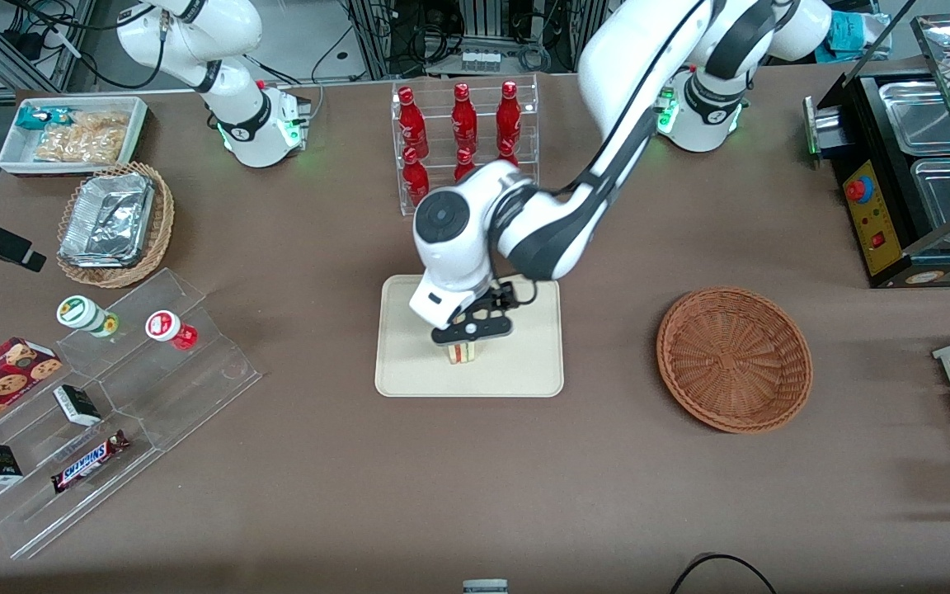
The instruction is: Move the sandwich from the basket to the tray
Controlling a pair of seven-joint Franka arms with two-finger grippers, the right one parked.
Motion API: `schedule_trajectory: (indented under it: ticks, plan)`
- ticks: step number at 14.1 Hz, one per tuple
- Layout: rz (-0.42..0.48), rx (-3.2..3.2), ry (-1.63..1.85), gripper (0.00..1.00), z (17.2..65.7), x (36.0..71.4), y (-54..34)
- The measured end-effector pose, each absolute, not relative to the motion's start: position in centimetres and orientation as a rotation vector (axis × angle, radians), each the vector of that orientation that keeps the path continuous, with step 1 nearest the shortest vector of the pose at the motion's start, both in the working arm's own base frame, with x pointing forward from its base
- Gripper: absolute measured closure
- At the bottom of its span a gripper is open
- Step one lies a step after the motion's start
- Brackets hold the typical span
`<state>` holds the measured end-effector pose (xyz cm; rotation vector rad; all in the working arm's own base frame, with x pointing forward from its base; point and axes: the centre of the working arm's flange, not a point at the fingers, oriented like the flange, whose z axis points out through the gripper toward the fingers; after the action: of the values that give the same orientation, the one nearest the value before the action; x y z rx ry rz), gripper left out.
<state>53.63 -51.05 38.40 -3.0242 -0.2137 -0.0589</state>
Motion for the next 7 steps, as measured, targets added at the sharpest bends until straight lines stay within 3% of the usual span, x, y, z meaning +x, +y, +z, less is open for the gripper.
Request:
schedule_trajectory:
  ticks: [2, 7]
  plan:
    - [-0.039, -2.994, -0.175, 0.00, 43.9, 54.3, -46.5]
    - [0.192, -2.945, 0.026, 0.00, 53.2, 56.4, -28.5]
